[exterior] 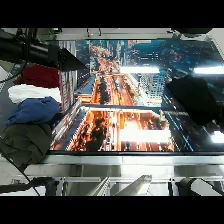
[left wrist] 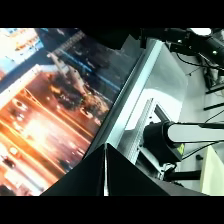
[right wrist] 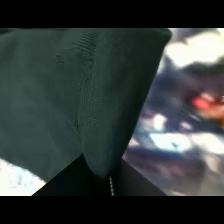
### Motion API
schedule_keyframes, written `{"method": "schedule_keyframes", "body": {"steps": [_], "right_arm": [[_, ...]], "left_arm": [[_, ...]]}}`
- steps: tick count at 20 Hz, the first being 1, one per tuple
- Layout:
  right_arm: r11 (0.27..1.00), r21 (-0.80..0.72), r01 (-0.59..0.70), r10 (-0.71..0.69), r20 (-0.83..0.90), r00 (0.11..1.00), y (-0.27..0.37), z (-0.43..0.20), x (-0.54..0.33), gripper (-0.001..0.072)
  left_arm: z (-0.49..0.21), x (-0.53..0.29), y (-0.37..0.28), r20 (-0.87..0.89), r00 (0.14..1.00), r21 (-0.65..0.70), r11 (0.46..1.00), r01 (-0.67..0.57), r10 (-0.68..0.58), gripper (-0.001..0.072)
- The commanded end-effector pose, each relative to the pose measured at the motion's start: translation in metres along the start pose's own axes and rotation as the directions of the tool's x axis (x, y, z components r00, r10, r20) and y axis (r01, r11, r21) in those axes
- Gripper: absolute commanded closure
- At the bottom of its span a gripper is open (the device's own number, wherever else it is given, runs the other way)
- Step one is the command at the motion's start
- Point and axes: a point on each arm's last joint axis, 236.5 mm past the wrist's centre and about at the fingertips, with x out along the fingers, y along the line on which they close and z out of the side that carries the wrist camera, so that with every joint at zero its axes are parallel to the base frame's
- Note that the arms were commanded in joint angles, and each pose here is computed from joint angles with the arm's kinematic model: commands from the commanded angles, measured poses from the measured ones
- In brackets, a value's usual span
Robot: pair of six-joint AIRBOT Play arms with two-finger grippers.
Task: Fold the shirts.
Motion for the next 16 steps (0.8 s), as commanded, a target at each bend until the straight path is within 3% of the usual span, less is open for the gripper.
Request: {"method": "schedule_keyframes", "body": {"steps": [1,14,16], "right_arm": [[1.000,-0.017,0.017,-0.016,0.057,0.998,-0.015,-0.004,-0.010,0.0690],[0.996,-0.085,0.009,0.003,0.137,0.990,-0.008,0.014,-0.018,0.0688],[1.000,-0.021,0.010,-0.006,0.149,0.989,-0.016,0.021,-0.022,0.0688]], "left_arm": [[-0.006,0.006,0.002,-0.031,0.999,0.008,1.000,-0.020,0.020,0.0694],[-0.006,0.006,0.002,-0.031,0.999,0.008,1.000,-0.020,0.020,0.0694],[-0.006,0.006,0.002,-0.032,0.999,0.008,1.000,-0.020,0.020,0.0694]]}}
